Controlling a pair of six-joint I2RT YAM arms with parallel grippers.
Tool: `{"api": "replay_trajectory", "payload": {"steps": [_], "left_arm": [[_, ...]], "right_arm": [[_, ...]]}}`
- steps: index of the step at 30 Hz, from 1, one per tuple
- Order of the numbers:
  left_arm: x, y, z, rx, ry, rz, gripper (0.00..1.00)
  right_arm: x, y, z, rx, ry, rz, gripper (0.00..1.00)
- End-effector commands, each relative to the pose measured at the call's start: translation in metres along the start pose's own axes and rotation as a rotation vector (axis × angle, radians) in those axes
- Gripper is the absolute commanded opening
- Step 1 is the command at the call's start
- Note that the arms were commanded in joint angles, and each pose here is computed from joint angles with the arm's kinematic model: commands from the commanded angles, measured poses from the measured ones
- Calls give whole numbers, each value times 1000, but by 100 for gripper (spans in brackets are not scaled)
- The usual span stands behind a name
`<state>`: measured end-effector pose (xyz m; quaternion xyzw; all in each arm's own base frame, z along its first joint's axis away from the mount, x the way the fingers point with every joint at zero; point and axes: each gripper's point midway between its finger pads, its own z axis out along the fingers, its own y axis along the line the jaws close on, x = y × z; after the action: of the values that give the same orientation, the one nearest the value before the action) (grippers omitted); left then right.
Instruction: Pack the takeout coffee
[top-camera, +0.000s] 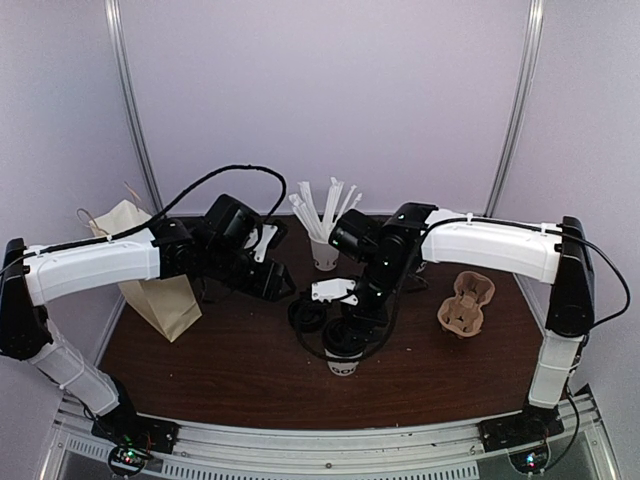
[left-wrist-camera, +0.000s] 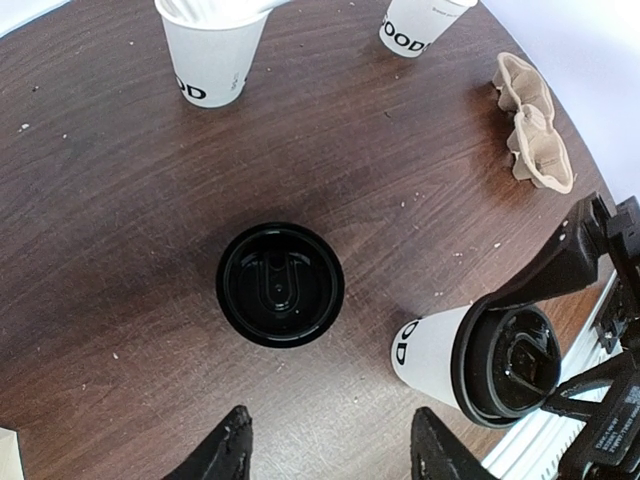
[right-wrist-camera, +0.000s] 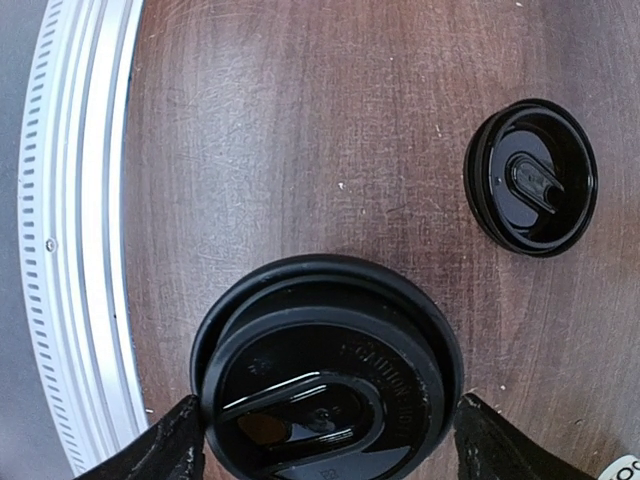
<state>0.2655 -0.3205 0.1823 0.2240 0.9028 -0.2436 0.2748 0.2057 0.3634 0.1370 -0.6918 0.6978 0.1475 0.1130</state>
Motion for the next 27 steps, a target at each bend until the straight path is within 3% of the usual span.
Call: {"api": "replay_trajectory", "payload": {"steps": [1,6,14,19,27], "left_arm": [[-7,3,-5,0,-36,-13,55],[-5,4,-3,5,-27,-20,55],[-4,2,-5,18,-28,-32,55],[-7,2,-8,13,-33,-26,55],[-14,1,-9,15,-38,-16,55]], "right_arm": [[-7,-3,-3,33,1,-17,83],[-3,1,1,17,27,-25,86],[-6,-3,-6,53,20,-16,76],[4,-13,-27,123,30,-10,74],[54,-69,-69,210,8,176,74]]}}
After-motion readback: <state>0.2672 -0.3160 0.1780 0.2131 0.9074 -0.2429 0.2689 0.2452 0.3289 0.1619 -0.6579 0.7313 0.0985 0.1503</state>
